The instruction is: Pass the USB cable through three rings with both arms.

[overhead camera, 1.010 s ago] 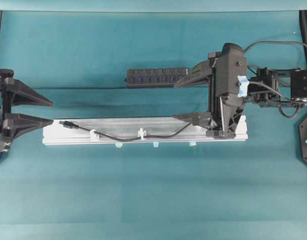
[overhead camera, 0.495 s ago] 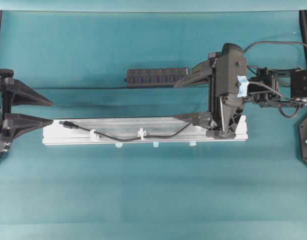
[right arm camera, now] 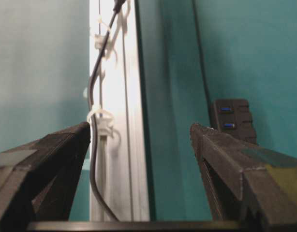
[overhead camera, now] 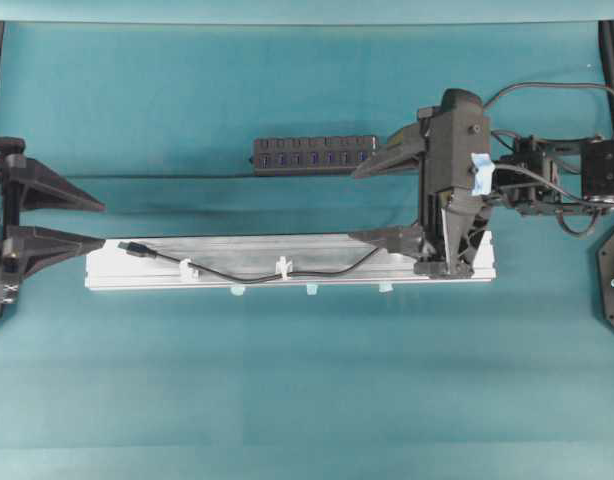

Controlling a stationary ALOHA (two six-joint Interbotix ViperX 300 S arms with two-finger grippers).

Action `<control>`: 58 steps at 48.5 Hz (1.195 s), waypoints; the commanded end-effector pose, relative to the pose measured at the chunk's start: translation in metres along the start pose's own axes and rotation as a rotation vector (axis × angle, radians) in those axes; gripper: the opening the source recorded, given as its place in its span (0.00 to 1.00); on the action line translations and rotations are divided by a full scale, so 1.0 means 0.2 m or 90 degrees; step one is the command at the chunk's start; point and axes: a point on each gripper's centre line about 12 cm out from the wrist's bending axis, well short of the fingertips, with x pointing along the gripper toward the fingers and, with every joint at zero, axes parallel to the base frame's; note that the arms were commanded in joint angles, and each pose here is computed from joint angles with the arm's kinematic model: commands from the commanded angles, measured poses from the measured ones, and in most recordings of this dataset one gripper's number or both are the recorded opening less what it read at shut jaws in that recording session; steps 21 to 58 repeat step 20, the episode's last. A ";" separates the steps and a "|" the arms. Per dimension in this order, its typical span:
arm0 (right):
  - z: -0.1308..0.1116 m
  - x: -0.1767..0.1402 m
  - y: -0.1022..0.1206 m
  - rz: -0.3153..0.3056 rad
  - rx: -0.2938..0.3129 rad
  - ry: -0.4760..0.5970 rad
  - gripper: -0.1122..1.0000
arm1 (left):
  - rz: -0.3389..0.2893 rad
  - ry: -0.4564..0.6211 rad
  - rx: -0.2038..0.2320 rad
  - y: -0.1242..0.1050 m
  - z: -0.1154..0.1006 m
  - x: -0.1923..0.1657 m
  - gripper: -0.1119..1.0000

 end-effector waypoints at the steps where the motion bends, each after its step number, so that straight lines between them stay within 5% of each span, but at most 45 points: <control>1: 0.03 -0.01 0.00 0.001 0.005 -0.013 0.53 | -0.001 -0.009 0.002 0.00 0.02 0.00 0.65; 58: 0.00 -0.01 0.01 0.002 0.005 -0.003 0.53 | 0.004 0.014 0.001 0.00 -0.01 0.00 0.65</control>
